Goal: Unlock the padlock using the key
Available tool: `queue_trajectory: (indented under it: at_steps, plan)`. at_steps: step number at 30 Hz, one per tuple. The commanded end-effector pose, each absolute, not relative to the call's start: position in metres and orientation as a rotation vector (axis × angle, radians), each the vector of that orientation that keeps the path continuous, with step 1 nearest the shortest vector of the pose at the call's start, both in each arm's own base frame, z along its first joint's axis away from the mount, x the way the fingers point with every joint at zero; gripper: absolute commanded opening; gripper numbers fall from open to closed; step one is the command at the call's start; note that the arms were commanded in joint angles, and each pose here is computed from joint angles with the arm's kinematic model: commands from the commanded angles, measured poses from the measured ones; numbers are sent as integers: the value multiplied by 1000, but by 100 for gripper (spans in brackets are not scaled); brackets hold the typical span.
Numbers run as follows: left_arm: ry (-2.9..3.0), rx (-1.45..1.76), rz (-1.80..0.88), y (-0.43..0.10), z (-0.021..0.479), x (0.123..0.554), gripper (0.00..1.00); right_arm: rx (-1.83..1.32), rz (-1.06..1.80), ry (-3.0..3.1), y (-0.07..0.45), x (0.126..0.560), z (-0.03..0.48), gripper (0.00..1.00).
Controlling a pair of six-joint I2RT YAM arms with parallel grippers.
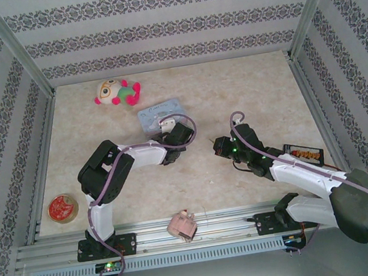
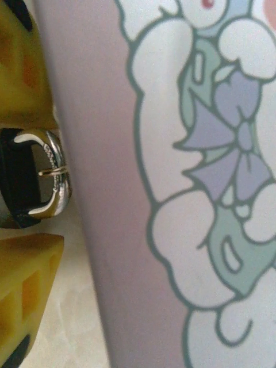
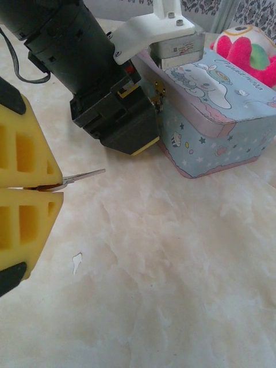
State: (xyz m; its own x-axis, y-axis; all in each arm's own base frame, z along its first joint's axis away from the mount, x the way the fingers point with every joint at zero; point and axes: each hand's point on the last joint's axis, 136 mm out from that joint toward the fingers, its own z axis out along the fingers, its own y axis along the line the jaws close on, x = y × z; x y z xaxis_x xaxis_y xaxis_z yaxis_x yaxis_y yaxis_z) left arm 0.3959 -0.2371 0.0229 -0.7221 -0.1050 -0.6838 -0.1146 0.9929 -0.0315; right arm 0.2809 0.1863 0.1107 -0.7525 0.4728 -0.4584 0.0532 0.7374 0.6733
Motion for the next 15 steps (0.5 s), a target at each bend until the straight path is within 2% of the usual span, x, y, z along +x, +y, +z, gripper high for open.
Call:
queue_trajectory:
  at_steps: [1,7,15]
  plan:
    - [2331,-166,26,-233,25,407,45,433,857,2276,179,283,111,0]
    - [2339,-147,27,-234,25,411,24,429,861,2277,179,282,109,0]
    - [2368,-154,-93,-243,43,401,6,351,854,2278,183,278,107,0]
